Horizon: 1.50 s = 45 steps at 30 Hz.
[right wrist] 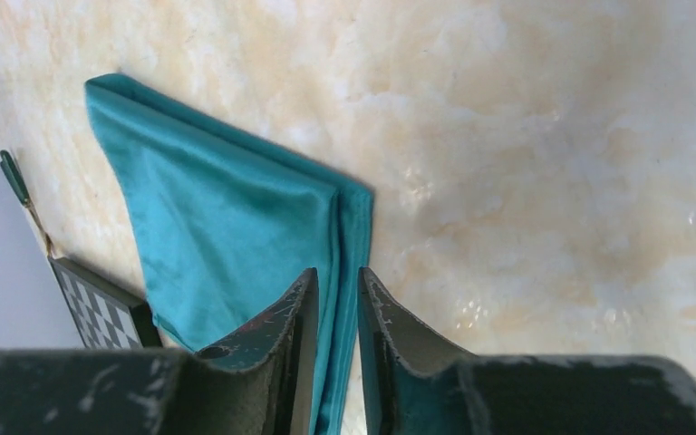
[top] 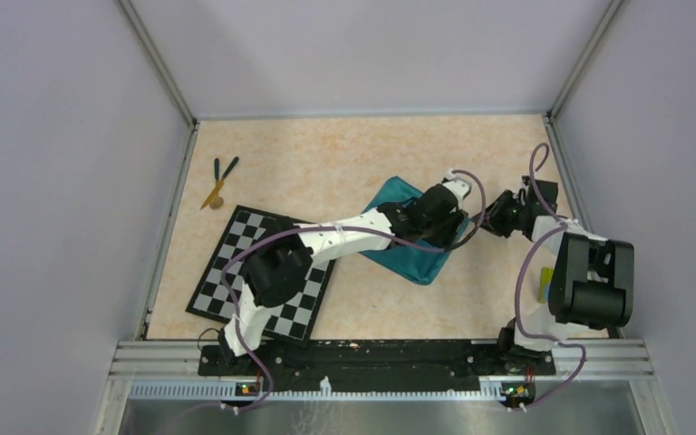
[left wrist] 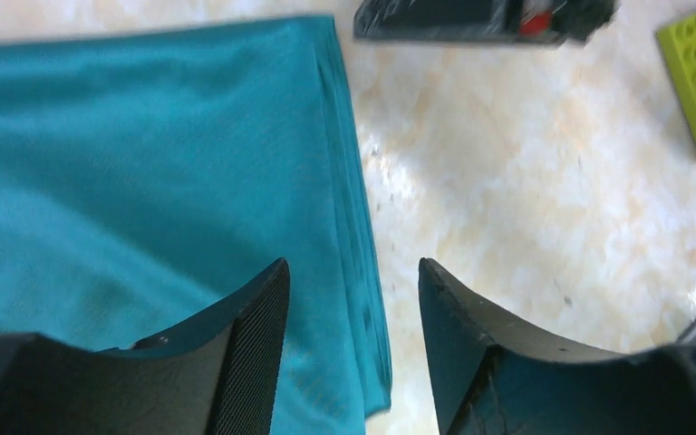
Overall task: Fold the napkin into a case and place the utensils inside
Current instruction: Smooth out the lower triangle-folded napkin at the center of the board.
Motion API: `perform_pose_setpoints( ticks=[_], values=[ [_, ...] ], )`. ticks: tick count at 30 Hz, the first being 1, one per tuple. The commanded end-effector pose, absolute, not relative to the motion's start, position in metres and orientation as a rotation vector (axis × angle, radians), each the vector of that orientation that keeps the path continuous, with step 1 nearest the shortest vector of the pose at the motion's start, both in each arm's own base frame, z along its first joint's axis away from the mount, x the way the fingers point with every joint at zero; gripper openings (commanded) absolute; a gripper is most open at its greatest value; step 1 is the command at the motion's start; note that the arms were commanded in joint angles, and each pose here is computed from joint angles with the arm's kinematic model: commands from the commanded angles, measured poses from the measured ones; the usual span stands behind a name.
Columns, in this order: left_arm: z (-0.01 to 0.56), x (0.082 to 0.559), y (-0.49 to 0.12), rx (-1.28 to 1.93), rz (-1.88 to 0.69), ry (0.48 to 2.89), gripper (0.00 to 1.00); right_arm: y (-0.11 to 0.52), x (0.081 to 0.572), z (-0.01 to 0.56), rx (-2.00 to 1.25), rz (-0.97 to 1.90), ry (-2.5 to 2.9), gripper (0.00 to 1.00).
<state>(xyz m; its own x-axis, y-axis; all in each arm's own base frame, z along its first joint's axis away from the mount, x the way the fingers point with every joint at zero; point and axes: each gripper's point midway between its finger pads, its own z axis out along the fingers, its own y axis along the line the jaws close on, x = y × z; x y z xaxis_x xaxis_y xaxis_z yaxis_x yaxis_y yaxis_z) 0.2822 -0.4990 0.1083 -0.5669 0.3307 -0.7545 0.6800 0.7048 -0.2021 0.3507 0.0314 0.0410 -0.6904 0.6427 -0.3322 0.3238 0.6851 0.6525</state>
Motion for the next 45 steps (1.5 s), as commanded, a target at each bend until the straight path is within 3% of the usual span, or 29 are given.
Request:
perform_pose_setpoints(
  ticks=[1, 4, 11, 24, 31, 41, 45],
  values=[
    [0.103, 0.247, -0.471, 0.784, -0.676, 2.345, 0.61, 0.037, 0.334, 0.069, 0.633, 0.713, 2.349, 0.24],
    [0.095, 0.227, -0.466, 0.814, -0.734, 2.414, 0.61, 0.066, 0.313, 0.072, 0.530, 0.816, 2.371, 0.23],
    [0.069, 0.217, -0.454, 0.830, -0.622, 2.436, 0.58, 0.112, 0.267, 0.056, 0.441, 1.035, 2.440, 0.00],
    [0.048, 0.205, -0.452, 0.866, -0.436, 2.434, 0.53, 0.140, 0.220, 0.023, 0.450, 1.172, 2.517, 0.00],
    [0.044, 0.206, -0.452, 0.855, -0.379, 2.435, 0.43, 0.147, 0.217, 0.012, 0.463, 1.207, 2.531, 0.00],
    [0.046, 0.210, -0.452, 0.850, -0.336, 2.427, 0.21, 0.145, 0.214, 0.017, 0.472, 1.178, 2.538, 0.00],
    [0.052, 0.211, -0.453, 0.843, -0.338, 2.413, 0.17, 0.147, 0.214, 0.031, 0.462, 1.204, 2.513, 0.00]
  ],
)
